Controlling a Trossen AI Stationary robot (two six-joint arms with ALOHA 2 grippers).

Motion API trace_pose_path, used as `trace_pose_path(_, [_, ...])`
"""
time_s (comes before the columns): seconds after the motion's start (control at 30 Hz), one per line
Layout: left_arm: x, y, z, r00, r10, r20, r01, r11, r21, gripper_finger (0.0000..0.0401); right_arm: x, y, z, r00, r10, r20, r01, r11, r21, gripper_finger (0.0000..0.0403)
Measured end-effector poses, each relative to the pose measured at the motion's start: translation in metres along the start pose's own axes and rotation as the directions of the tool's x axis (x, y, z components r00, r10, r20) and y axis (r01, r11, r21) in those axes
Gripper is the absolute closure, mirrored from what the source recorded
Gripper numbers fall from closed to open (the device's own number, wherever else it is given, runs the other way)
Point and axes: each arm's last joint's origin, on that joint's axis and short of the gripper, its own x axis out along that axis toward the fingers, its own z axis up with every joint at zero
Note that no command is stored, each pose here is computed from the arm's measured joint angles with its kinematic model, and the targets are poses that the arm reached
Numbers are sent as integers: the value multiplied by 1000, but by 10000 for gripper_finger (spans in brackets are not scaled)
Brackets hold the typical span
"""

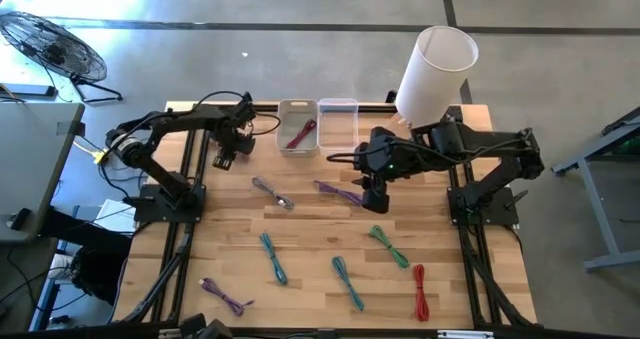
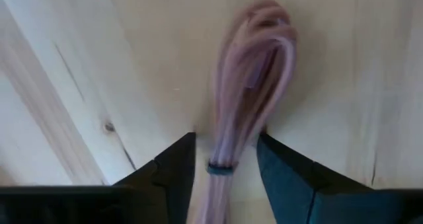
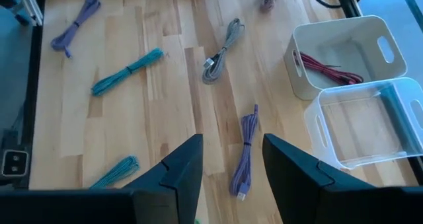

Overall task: Pick & Place USB Port
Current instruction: Put the light pink USB cable into the transparent bin

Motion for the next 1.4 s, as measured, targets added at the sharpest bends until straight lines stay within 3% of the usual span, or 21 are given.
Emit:
trace_pose_path(0.23, [0,0,0,1000,7,-13,-7,1000,-1,380,-1,7,2,999,22,30,-22,1000,-7,254])
trace_pose_path(0.43, [0,-2,0,999,-34,23,36,995,-89,392,-2,10,1,999,27,36,-27,1000,-10,254])
trace_pose_path(0.67, [-13,-18,-2,960,-201,197,230,964,-135,393,-4,18,-1,998,55,32,-53,997,-63,254])
trace_pose_path(1.0, [-74,-31,-12,940,42,340,12,988,-156,393,-5,26,-4,998,60,26,-55,986,-158,254])
trace_pose_path(1.1, [-101,-31,-13,885,97,456,16,971,-237,393,-5,25,-4,998,57,26,-52,983,-178,254])
trace_pose_path(1.2, [-131,-35,-15,782,135,608,30,967,-253,393,-5,24,-3,998,52,27,-46,981,-191,254])
trace_pose_path(1.3, [-160,-38,-17,633,210,745,9,961,-278,394,-5,23,-3,999,41,30,-34,976,-217,254])
trace_pose_path(1.4, [-187,-40,-21,460,332,824,5,926,-376,394,-5,23,-3,999,39,31,-30,971,-239,254])
